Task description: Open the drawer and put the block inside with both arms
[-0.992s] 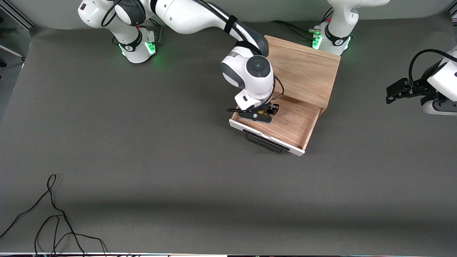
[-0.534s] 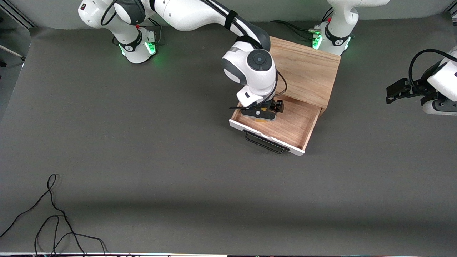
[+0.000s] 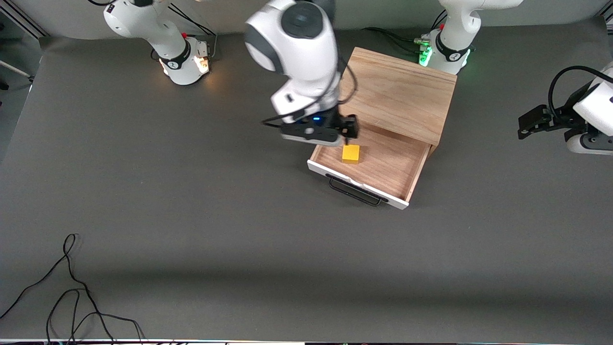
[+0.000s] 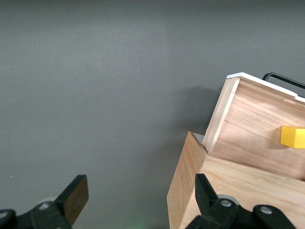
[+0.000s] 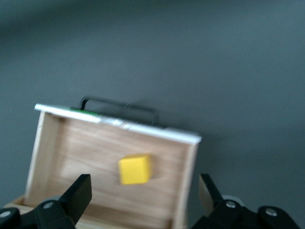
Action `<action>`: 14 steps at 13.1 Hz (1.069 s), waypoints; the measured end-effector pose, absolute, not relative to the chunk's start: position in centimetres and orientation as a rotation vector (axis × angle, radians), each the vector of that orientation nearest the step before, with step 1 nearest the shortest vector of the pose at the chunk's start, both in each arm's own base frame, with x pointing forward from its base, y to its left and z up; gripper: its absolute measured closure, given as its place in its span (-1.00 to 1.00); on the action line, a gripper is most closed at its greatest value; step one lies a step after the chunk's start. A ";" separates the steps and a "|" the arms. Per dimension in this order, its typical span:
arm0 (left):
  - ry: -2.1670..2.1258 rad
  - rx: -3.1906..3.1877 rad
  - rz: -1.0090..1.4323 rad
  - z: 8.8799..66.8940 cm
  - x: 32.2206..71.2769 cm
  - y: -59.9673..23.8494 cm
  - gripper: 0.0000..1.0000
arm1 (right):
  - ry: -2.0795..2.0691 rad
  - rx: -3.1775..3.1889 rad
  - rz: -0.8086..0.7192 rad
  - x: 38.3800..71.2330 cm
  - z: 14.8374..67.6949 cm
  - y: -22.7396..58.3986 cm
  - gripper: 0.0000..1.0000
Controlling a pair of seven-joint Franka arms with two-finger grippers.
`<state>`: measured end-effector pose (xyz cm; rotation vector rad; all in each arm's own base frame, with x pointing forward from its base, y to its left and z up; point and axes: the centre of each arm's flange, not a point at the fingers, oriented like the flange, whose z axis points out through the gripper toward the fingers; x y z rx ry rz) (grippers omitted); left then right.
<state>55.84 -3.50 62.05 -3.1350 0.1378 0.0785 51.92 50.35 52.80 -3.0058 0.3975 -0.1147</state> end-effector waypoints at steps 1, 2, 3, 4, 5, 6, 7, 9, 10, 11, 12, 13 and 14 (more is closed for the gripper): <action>0.140 -3.135 0.081 62.1 55.8 -3.6 -1.00 | 0.365 -3.022 -0.123 53.9 53.8 46.6 -1.00; 0.141 -3.135 0.083 62.1 55.8 -3.6 -1.00 | 0.329 -3.040 -0.123 55.8 54.4 42.6 -1.00; 0.141 -3.135 0.082 62.2 55.7 -3.6 -1.00 | 0.284 -3.056 -0.116 57.6 54.8 38.5 -1.00; 0.141 -3.135 0.082 62.2 55.7 -3.6 -1.00 | 0.240 -3.066 -0.105 59.0 55.0 34.3 -1.00; 0.141 -3.135 0.081 62.2 55.7 -3.6 -1.00 | 0.205 -3.070 -0.089 60.1 55.3 29.9 -1.00; 0.140 -3.135 0.081 62.2 55.7 -3.6 -1.00 | 0.173 -3.069 -0.067 60.7 55.5 25.6 -1.00; 0.139 -3.135 0.080 62.3 55.7 -3.5 -1.00 | 0.148 -3.065 -0.045 60.9 55.5 21.6 -1.00; 0.138 -3.135 0.080 62.3 55.7 -3.5 -1.00 | 0.164 -3.050 0.003 60.5 55.1 14.7 -1.00; 0.138 -3.135 0.080 62.3 55.7 -3.5 -1.00 | 0.200 -3.041 0.027 60.2 54.8 11.9 -1.00; 0.138 -3.135 0.079 62.3 55.7 -3.5 -1.00 | 0.224 -3.033 0.043 59.8 54.5 9.4 -1.00; 0.137 -3.135 0.079 62.3 55.7 -3.5 -1.00 | 0.226 -3.028 0.049 59.7 54.3 7.1 -1.00; 0.137 -3.135 0.079 62.3 55.7 -3.5 -1.00 | 0.231 -3.023 0.049 59.7 54.2 5.0 -1.00; 0.137 -3.135 0.079 62.3 55.7 -3.5 -1.00 | 0.240 -3.021 0.047 59.7 54.2 3.4 -1.00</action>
